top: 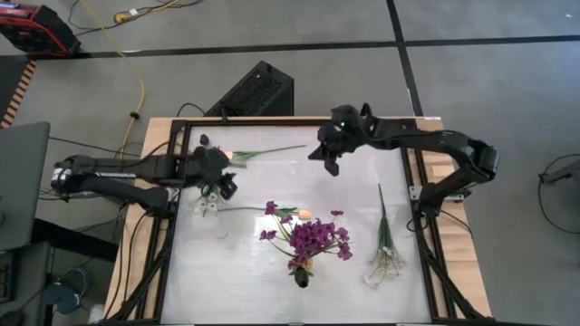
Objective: Sort flowers into vase by color
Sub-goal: Put the black flower into the yellow vase
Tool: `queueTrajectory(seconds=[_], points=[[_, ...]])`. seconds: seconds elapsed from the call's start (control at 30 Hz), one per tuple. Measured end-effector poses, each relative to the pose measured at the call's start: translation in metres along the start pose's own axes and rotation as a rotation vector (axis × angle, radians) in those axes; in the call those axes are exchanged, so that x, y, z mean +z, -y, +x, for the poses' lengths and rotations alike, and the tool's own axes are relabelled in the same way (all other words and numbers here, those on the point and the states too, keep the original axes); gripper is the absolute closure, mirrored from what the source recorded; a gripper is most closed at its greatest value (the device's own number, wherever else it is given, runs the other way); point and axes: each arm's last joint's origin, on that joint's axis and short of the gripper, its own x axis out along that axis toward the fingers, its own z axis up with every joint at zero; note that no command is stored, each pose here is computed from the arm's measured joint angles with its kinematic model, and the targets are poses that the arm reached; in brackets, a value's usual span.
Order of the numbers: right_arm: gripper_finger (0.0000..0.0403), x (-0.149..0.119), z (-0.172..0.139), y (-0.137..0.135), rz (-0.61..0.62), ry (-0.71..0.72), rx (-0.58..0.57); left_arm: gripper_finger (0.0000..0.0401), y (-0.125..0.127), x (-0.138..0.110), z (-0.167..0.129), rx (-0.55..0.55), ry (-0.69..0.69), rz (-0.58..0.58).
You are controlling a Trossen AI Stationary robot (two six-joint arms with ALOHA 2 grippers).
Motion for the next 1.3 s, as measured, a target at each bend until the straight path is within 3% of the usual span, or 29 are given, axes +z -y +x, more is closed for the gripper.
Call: queueTrajectory(seconds=[0.1, 0.3, 0.7, 0.83, 1.0, 1.13, 1.3], points=[[0.0377, -0.007, 0.011, -0.002, -0.016, -0.036, 0.021, 0.0220, -0.019, 0.000, 0.014, 0.097, -0.125, -0.089], [0.0375, -0.010, 0.021, -0.014, -0.056, -0.054, 0.098, 0.0220, -0.053, 0.004, 0.033, 0.309, -0.197, -0.266], [0.0375, -0.009, 0.024, -0.032, -0.096, -0.058, 0.150, 0.0220, -0.085, 0.001, 0.083, 0.501, -0.391, -0.353], [0.0375, -0.009, 0.026, -0.039, -0.108, -0.066, 0.168, 0.0220, -0.096, -0.023, 0.107, 0.504, -0.428, -0.395], [0.0375, -0.010, 0.028, -0.046, -0.124, -0.070, 0.186, 0.0221, -0.107, -0.056, 0.123, 0.502, -0.362, -0.472], [0.0375, -0.010, 0.028, -0.046, -0.123, -0.070, 0.186, 0.0223, -0.109, -0.067, 0.129, 0.462, -0.295, -0.487], [0.0375, -0.009, 0.028, -0.045, -0.096, -0.067, 0.177, 0.0277, -0.109, -0.069, 0.130, 0.450, -0.294, -0.487]])
